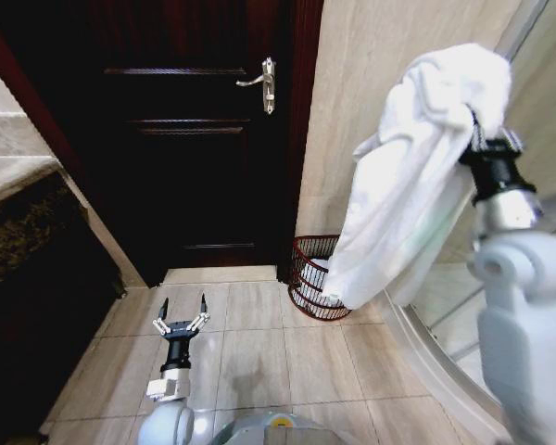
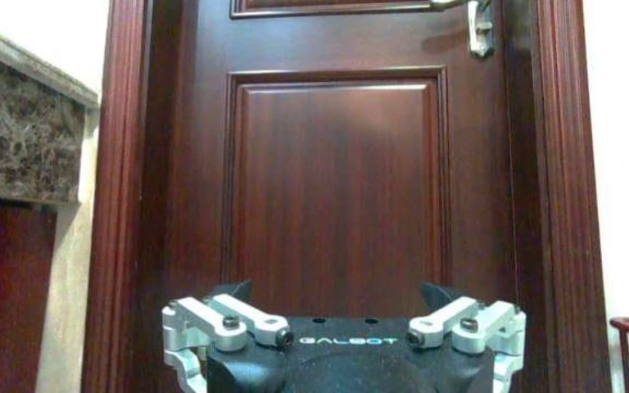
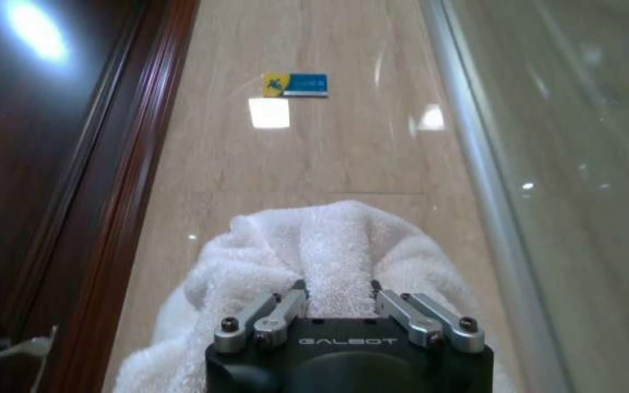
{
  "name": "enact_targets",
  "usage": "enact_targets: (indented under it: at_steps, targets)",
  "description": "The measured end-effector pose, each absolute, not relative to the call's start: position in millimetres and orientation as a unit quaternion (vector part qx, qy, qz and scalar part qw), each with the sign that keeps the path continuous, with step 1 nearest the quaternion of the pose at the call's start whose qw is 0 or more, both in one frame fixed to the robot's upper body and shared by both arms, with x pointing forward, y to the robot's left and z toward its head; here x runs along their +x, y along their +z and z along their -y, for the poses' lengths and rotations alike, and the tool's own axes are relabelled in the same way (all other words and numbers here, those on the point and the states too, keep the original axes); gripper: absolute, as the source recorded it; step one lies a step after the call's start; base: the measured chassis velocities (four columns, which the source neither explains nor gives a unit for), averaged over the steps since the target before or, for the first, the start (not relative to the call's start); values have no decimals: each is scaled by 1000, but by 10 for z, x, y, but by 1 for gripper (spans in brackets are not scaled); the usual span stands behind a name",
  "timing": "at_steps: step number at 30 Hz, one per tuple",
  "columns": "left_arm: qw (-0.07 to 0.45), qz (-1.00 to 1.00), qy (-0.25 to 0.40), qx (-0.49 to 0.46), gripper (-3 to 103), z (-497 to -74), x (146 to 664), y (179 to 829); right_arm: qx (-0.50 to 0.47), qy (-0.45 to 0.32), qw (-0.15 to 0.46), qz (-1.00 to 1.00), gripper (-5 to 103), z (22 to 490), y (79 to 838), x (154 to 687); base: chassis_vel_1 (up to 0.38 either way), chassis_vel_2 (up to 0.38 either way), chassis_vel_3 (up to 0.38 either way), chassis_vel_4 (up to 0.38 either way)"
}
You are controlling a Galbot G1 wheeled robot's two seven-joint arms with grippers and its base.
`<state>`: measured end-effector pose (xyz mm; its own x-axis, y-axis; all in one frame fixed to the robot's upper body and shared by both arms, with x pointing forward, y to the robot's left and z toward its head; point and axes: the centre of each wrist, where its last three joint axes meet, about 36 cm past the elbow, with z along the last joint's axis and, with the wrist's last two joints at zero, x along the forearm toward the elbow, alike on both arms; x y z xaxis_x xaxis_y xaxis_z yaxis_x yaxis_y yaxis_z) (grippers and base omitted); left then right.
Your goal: Discard the used towel into the hamper.
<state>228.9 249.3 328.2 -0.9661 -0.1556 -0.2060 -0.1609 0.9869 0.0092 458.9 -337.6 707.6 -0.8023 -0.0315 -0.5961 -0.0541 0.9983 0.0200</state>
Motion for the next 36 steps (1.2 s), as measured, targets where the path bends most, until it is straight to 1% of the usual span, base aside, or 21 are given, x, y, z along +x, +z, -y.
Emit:
enact_targets:
  at_steps: [5,11,15,17,19,20,22,26,30,36]
  targets:
    - [105,-991,14,-85,100,-2522,2284,3285,-33,24,323,-946,19,3301,7333,4766,0,0,0,0]
    - [117,-989,6,-92,100,-2547,2314,3390,-35,21,341,-939,19,3373,7780,4951,0,0,0,0]
    - [121,-988,3,-94,100,-2558,2330,3422,-43,37,331,-942,19,3319,7874,5136,0,0,0,0]
    - [121,-988,3,-95,100,-2559,2331,3424,-47,45,325,-944,19,3281,7844,5209,0,0,0,0]
    - [121,-988,3,-95,100,-2560,2330,3425,-57,67,307,-948,19,3150,7684,5422,0,0,0,0]
    - [121,-988,3,-95,100,-2560,2330,3425,-57,67,307,-948,19,3150,7684,5422,0,0,0,0]
    - [122,-988,3,-95,100,-2562,2333,3436,-72,93,289,-950,19,2943,7469,5620,0,0,0,0]
    - [124,-988,1,-96,100,-2565,2346,3442,-69,98,271,-955,19,2807,7194,5833,0,0,0,0]
    - [125,-988,-3,-94,100,-2559,2356,3449,-63,92,257,-960,19,2785,7024,5879,0,0,0,0]
    - [137,-987,-9,-83,100,-2525,2470,3497,-55,78,233,-968,19,2784,6558,5847,0,0,0,0]
